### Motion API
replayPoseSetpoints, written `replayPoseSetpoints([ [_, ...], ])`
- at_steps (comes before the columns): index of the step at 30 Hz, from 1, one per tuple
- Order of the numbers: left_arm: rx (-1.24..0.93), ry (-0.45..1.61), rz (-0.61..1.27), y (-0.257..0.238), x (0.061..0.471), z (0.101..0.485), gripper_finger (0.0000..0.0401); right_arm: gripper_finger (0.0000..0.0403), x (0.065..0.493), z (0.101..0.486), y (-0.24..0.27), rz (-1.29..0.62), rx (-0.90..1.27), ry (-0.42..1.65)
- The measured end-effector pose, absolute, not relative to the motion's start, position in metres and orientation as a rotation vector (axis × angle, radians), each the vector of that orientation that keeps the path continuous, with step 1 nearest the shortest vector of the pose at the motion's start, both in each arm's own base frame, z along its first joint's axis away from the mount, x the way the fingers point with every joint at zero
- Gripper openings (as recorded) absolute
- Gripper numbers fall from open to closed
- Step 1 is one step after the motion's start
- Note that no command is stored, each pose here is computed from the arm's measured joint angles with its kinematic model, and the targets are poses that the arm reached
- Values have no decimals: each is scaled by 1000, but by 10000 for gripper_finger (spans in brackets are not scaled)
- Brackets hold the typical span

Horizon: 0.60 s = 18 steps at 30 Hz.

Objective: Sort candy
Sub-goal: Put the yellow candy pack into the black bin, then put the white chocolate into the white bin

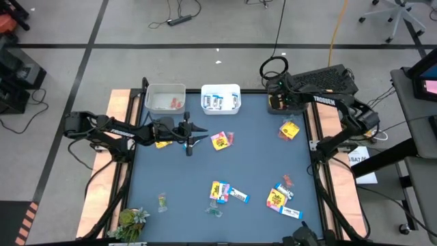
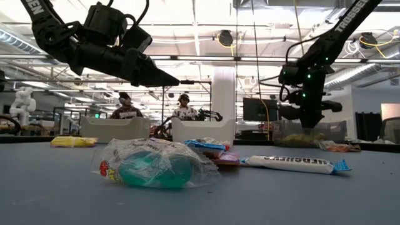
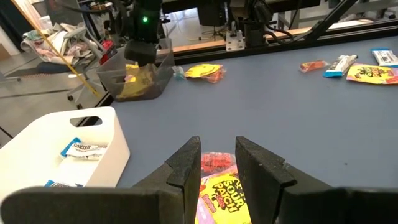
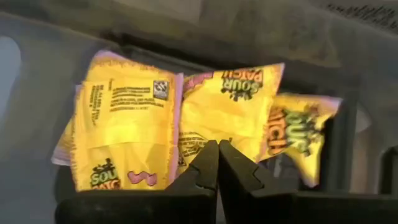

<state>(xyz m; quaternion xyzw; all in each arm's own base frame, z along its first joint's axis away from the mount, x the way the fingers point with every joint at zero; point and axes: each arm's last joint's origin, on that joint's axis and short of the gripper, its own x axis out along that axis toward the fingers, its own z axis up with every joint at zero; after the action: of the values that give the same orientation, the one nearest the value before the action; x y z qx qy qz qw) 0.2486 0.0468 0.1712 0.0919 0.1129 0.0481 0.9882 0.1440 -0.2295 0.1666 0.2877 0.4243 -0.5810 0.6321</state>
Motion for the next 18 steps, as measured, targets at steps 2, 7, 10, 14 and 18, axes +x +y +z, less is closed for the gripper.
replayPoseSetpoints([
  [2, 184, 227, 96, 47, 249, 171, 106, 0, 144, 164, -231, -1319, 664, 976],
  [7, 185, 227, 96, 47, 249, 171, 106, 0, 142, 181, -228, -1317, 611, 983],
  [10, 185, 227, 96, 47, 249, 171, 106, 0, 147, 212, -220, -1313, 549, 906],
  [14, 185, 228, 96, 47, 249, 171, 106, 0, 158, 233, -188, -1215, 488, 887],
  [18, 185, 228, 96, 47, 249, 171, 106, 0, 176, 244, -150, -1076, 436, 903],
])
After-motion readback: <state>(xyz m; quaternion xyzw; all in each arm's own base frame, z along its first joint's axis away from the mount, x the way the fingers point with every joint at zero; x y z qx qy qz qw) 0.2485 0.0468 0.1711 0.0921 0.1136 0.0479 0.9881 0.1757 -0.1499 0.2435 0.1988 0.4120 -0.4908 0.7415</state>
